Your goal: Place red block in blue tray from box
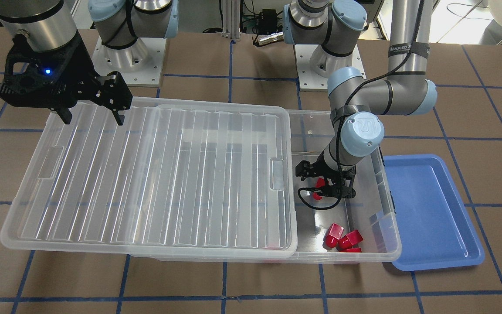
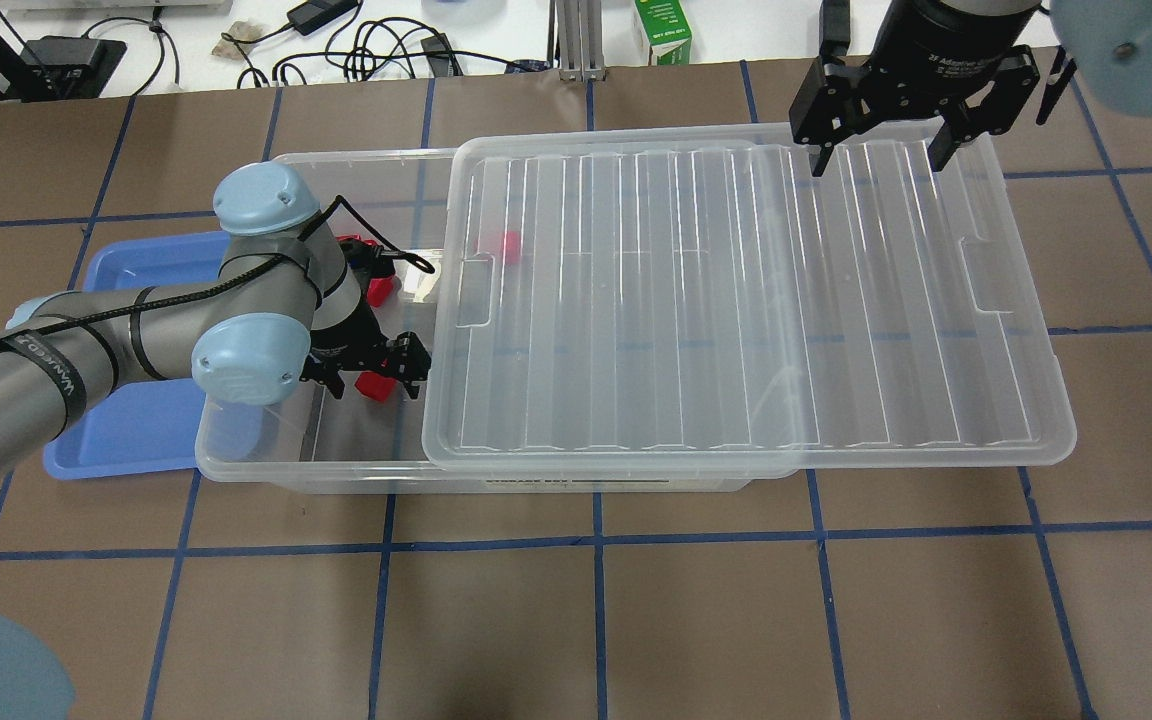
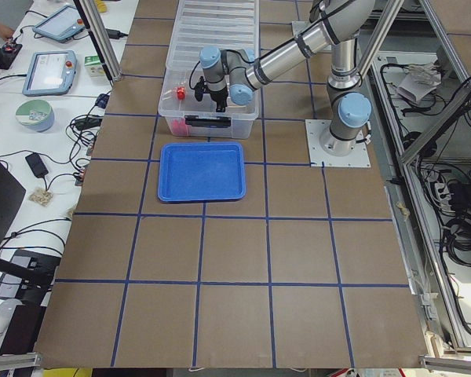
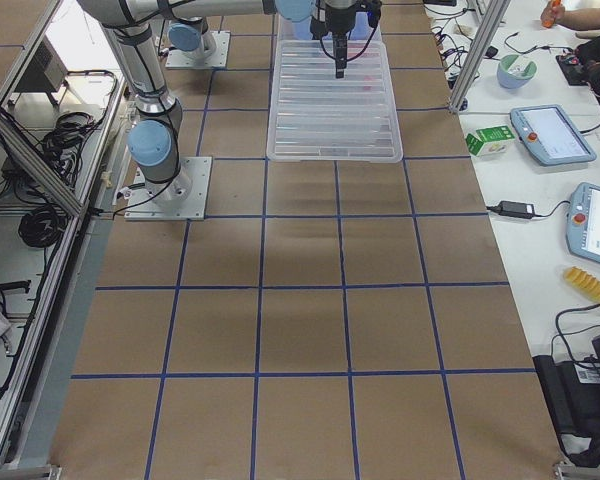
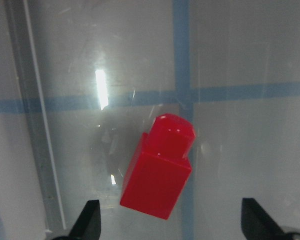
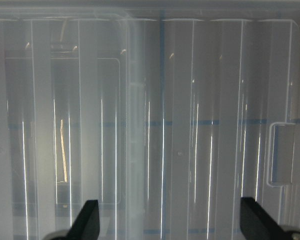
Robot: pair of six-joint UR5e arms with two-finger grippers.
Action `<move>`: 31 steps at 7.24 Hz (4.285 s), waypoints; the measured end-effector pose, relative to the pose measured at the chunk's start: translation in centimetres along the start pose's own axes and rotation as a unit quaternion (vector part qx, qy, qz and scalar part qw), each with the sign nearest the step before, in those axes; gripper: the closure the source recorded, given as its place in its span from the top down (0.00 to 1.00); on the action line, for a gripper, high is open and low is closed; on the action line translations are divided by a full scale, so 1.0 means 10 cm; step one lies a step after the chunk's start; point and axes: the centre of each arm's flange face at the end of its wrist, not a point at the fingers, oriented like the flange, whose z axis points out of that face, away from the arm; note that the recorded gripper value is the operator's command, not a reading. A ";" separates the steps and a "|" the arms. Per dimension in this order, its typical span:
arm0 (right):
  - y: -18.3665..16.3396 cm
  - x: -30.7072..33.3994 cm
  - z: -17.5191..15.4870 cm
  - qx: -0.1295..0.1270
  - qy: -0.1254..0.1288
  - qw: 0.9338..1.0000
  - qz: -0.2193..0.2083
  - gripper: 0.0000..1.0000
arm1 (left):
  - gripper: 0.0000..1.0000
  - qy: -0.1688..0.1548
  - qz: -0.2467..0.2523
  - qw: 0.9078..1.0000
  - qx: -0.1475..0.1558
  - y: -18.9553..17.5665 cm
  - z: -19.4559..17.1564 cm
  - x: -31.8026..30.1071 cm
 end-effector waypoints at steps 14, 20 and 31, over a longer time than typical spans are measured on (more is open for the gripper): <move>-0.19 1.35 0.09 -0.008 0.017 0.999 0.041 1.00 | 0.15 -0.021 -0.066 0.996 0.061 0.16 -2.36 -0.51; 0.09 2.66 1.37 -0.027 0.021 0.999 -0.029 1.00 | 0.15 -0.003 -0.039 0.998 0.041 0.03 -1.33 -2.47; -0.11 1.26 1.78 -0.021 -0.020 0.999 -0.021 1.00 | 1.00 -0.002 -0.043 0.998 0.036 -0.14 -1.09 -2.75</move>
